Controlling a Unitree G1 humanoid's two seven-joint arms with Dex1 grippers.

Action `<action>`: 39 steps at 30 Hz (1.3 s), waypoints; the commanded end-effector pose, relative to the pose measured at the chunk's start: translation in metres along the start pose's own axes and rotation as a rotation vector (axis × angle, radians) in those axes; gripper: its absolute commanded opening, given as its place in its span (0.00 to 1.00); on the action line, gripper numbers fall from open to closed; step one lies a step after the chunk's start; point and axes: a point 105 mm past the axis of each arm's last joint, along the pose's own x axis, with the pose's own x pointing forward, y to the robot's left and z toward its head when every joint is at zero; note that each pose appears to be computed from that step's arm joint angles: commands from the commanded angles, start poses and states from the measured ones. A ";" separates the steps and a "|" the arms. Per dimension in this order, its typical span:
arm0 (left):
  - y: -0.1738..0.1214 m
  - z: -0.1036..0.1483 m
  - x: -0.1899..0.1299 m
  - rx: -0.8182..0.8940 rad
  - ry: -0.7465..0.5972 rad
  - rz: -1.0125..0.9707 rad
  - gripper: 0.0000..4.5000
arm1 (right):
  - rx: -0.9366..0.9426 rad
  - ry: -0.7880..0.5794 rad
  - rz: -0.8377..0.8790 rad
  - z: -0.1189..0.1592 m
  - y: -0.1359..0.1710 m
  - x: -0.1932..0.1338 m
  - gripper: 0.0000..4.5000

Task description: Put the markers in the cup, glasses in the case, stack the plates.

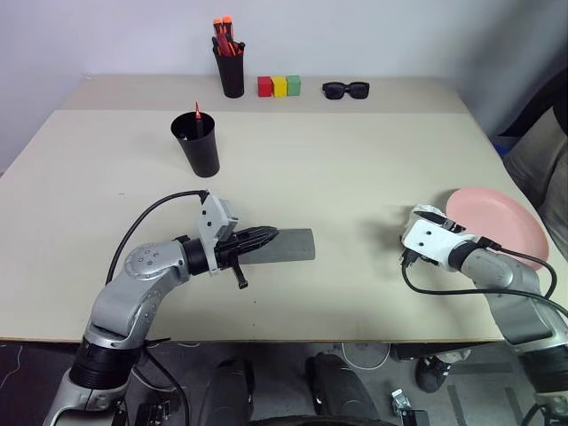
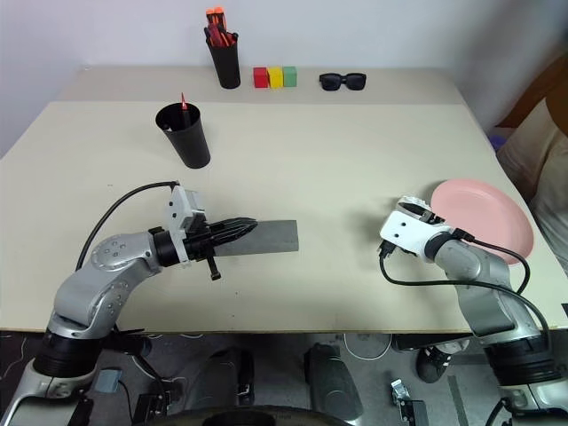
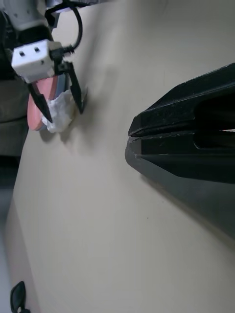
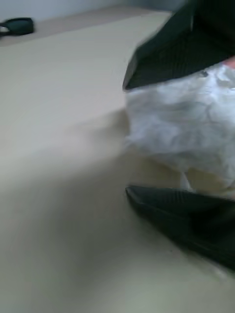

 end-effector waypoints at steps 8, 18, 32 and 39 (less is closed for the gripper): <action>-0.003 0.011 -0.002 0.027 -0.029 -0.002 0.00 | -0.058 -0.056 -0.069 0.016 -0.014 -0.006 0.01; 0.000 0.011 0.000 0.018 -0.033 -0.009 0.00 | 0.054 -0.066 -0.240 0.023 -0.072 -0.039 0.01; 0.000 0.010 0.003 0.022 -0.033 -0.021 0.00 | 0.188 0.222 -0.271 -0.065 -0.074 -0.069 0.90; 0.022 0.016 -0.008 0.041 -0.060 0.098 0.00 | 0.276 -0.068 -0.256 -0.013 -0.089 -0.064 0.99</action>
